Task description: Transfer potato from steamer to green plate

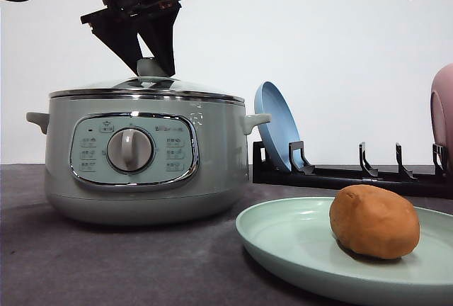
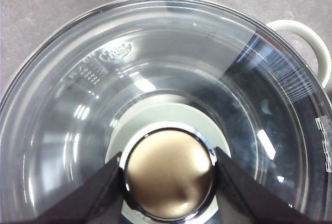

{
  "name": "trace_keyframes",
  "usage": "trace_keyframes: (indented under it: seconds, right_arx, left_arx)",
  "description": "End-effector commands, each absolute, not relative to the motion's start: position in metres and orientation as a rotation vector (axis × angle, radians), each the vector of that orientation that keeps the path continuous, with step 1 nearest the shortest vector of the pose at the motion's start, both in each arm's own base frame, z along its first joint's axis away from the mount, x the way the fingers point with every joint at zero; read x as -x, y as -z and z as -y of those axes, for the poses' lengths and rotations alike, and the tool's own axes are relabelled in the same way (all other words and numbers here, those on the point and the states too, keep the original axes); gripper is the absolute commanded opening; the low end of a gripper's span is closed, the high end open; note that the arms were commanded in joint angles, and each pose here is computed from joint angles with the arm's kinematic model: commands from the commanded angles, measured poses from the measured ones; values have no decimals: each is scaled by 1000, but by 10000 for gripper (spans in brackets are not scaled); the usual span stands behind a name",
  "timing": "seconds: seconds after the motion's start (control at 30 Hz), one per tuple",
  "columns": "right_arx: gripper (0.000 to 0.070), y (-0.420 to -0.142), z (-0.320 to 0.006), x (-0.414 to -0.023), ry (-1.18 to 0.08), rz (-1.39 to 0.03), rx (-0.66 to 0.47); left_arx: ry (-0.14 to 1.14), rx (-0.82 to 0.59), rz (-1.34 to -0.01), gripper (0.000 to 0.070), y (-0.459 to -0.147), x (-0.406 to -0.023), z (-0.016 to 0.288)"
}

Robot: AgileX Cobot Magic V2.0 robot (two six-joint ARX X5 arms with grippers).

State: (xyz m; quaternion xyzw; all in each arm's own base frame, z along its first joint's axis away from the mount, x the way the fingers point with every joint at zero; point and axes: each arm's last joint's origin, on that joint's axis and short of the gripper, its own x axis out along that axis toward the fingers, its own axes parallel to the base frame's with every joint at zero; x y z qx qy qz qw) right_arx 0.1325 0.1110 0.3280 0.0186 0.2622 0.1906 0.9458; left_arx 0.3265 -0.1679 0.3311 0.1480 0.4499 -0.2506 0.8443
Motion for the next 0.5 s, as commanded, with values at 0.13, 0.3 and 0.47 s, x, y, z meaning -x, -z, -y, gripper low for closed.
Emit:
trace_keyframes:
  seconds: [0.13, 0.3, 0.47]
  right_arx:
    - [628, -332, -113, -132, -401, -521, -29]
    - [628, -332, -113, -132, -404, -521, -27]
    - [628, -332, -113, -132, -407, -521, -21]
  left_arx:
    - [541, -315, -967, 274, -327, -332, 174]
    - [542, -310, -940, 549, -335, -328, 172]
    - [543, -298, -883, 559, -353, -320, 168]
